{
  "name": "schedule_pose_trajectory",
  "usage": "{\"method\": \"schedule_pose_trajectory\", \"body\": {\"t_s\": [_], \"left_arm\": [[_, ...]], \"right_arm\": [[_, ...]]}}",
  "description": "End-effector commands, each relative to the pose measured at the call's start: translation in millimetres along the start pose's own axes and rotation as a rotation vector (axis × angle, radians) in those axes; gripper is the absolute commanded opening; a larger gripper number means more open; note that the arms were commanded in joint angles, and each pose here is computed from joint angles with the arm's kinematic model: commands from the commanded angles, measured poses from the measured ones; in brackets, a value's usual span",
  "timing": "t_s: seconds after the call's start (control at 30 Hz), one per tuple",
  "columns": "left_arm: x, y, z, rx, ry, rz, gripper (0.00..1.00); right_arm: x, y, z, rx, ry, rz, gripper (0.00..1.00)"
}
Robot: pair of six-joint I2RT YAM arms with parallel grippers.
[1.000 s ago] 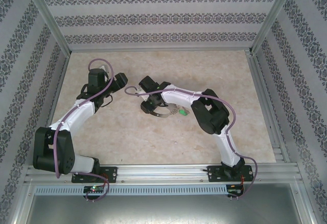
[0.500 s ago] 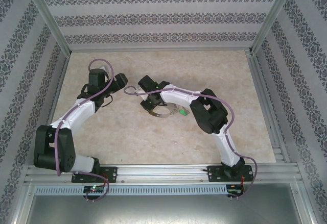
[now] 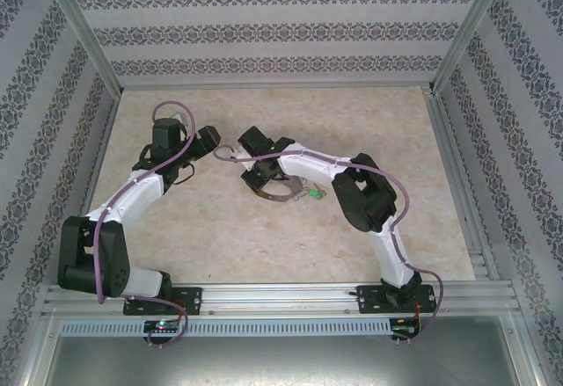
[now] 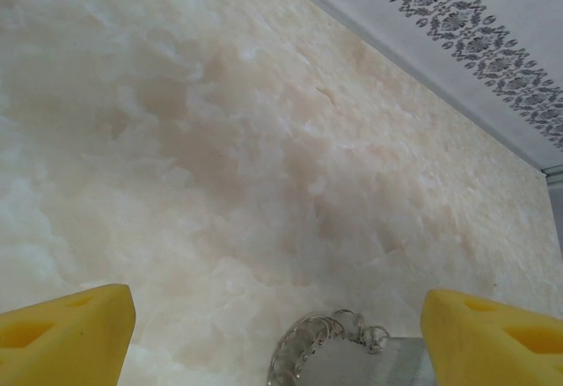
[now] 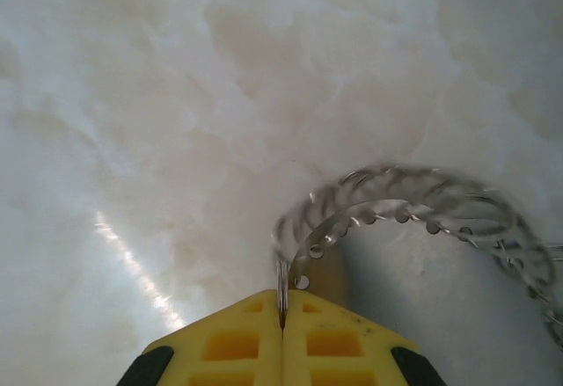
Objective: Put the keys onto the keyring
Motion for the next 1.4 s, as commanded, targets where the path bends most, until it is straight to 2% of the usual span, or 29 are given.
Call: {"method": "schedule_pose_trajectory", "body": {"t_s": [0.0,0.13,0.27,0.37,0.57,0.7,1.07,1.37], "left_arm": [[-17.5,-12.8,-16.0,0.039,0.092,-0.035,0.85],[-29.3,-10.6,-30.0,0.101,0.200,0.002,0.84],[-41.4,-6.9,-41.8,0.161,0.309,0.020,0.78],[-48.7,-7.4,-49.6,0.188,0.372,0.016,0.69],[-64.6,-9.5,-74.7,0.252,0.592,0.020,0.46],[-73.4,-5.4,-90.8,0.303,0.706,0.049,0.39],[-88.5,16.3,-135.0,0.497,0.930,0.122,0.36],[-98.8,30.7,-157.2,0.592,1.050,0.148,0.22]], "right_arm": [[-62.2,-22.9,4.9,-0.033,-0.045,-0.138,0.00],[-98.8,-26.8,1.5,-0.025,-0.097,-0.214,0.00],[-130.4,-27.0,-1.7,-0.038,-0.163,-0.301,0.00],[-152.2,-25.6,-3.9,-0.055,-0.219,-0.364,0.00],[-189.9,-18.1,-9.8,-0.081,-0.374,-0.492,0.00],[-206.3,-13.6,-15.2,-0.066,-0.450,-0.548,0.00],[-244.3,-1.7,-17.0,-0.086,-0.552,-0.636,0.00],[-257.6,1.9,-19.5,-0.098,-0.585,-0.686,0.00]]}}
Point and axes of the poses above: each hand's point on the last joint's axis, 136 mm out from that joint toward the fingers, its own x axis out along the fingers, its own z axis along the line the jaws close on, y = z × x, the point moved 8 cm from there along -x, back along the fingers, and after that the axes turned 2 degrees about -x, right-handed, at the moved point
